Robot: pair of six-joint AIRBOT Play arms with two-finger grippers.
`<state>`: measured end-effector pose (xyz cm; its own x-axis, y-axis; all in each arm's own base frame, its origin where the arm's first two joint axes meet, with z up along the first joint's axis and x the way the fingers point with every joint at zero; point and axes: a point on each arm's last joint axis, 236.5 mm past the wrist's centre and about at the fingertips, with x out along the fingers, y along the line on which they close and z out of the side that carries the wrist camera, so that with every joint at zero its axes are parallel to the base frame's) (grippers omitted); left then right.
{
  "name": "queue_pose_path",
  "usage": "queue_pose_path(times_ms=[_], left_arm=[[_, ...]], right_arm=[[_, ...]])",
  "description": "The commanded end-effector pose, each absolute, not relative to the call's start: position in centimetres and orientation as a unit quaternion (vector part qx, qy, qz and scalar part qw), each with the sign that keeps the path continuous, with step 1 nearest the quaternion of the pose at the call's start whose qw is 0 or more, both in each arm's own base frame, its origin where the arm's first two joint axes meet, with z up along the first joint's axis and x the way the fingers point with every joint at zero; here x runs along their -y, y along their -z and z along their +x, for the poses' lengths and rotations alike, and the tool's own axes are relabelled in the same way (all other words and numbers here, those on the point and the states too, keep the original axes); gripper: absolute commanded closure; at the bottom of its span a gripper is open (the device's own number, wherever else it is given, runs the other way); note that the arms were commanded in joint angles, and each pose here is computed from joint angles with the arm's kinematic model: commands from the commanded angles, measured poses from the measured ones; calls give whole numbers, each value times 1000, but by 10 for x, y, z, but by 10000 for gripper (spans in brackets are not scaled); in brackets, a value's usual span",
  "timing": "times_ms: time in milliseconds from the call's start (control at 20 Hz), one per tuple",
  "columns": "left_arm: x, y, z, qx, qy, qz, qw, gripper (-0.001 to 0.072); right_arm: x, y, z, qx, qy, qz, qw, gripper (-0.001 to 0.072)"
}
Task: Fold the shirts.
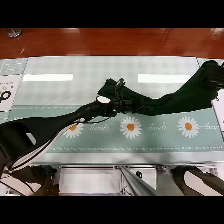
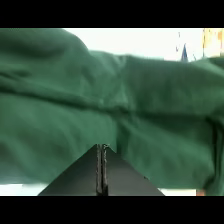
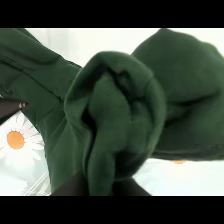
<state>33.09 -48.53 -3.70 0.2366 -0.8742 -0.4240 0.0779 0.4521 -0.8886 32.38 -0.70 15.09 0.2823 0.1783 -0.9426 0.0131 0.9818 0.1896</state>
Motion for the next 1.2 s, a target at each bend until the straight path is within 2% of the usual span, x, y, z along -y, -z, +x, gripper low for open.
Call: queue_pose_path(times_ms=[0,150,250,350,500,600,700,850,1000,1150], left_arm=[[498,37,338,-504,350,-405,678,684],[534,20,323,-505,405,-403,647,684],[556,13,302,-521,431,-408,613,684],[572,19,273,-553,430,-416,579,686],[586,34,239,-584,425,-410,556,687],[588,40,233,-595,416,-414,549,686],[581,39,250,-589,410,-422,554,686],[547,16,309,-547,426,-429,579,689],[480,-19,384,-488,421,-389,658,690],[410,-76,423,-434,433,-337,715,690]], right_arm=[[3,-149,324,-597,-61,83,796,672],[-14,-155,327,-587,-86,99,799,672],[-23,-161,332,-570,-88,72,814,672],[-33,-165,340,-551,-87,46,829,672],[-47,-171,351,-529,-96,38,843,672],[-53,-173,353,-522,-102,45,846,672],[-57,-173,350,-525,-109,51,843,672],[-55,-172,349,-529,-105,48,841,672],[-61,-172,349,-528,-111,44,841,672],[-82,-166,352,-529,-127,14,839,672]])
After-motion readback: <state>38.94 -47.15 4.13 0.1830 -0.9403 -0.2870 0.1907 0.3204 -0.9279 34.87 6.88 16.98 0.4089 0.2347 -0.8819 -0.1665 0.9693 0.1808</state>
